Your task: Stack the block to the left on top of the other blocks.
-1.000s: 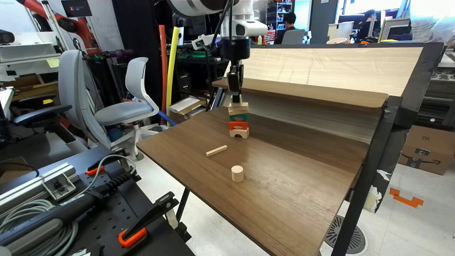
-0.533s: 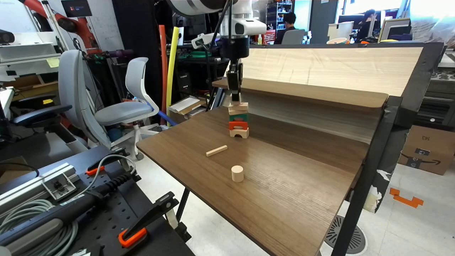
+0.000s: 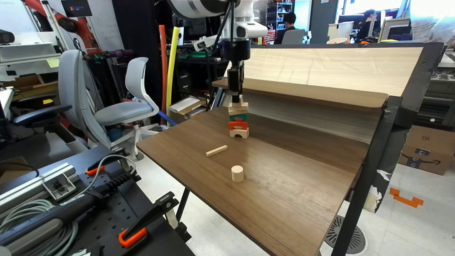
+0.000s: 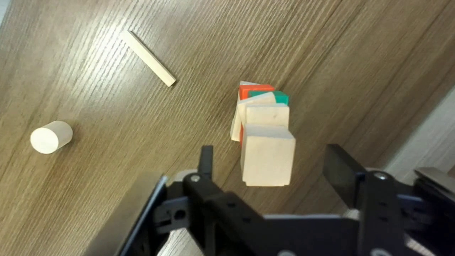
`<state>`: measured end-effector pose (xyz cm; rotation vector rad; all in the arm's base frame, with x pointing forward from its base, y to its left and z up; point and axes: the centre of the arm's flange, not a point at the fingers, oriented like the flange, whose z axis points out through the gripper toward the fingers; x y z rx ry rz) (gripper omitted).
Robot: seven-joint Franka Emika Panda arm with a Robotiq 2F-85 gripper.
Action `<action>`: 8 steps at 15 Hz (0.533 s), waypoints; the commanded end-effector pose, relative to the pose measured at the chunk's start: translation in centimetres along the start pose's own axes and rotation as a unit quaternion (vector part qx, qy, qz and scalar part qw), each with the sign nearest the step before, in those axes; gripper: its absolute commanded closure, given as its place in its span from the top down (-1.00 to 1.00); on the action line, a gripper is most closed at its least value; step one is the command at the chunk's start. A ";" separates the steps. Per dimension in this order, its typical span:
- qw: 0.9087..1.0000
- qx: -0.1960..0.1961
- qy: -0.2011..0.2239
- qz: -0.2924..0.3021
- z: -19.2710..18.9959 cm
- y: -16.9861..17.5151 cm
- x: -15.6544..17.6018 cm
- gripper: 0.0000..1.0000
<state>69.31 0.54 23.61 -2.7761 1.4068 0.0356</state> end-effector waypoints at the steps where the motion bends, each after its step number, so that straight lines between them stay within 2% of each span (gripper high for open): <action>1: 1.000 0.021 -0.002 -0.001 -0.9 -1.0 0.2 1.00; 4: 0.999 0.042 -0.004 -0.007 -2.7 -0.9 -0.5 1.00; 8: 0.999 0.048 0.000 -0.019 -5.5 -0.2 -1.2 1.00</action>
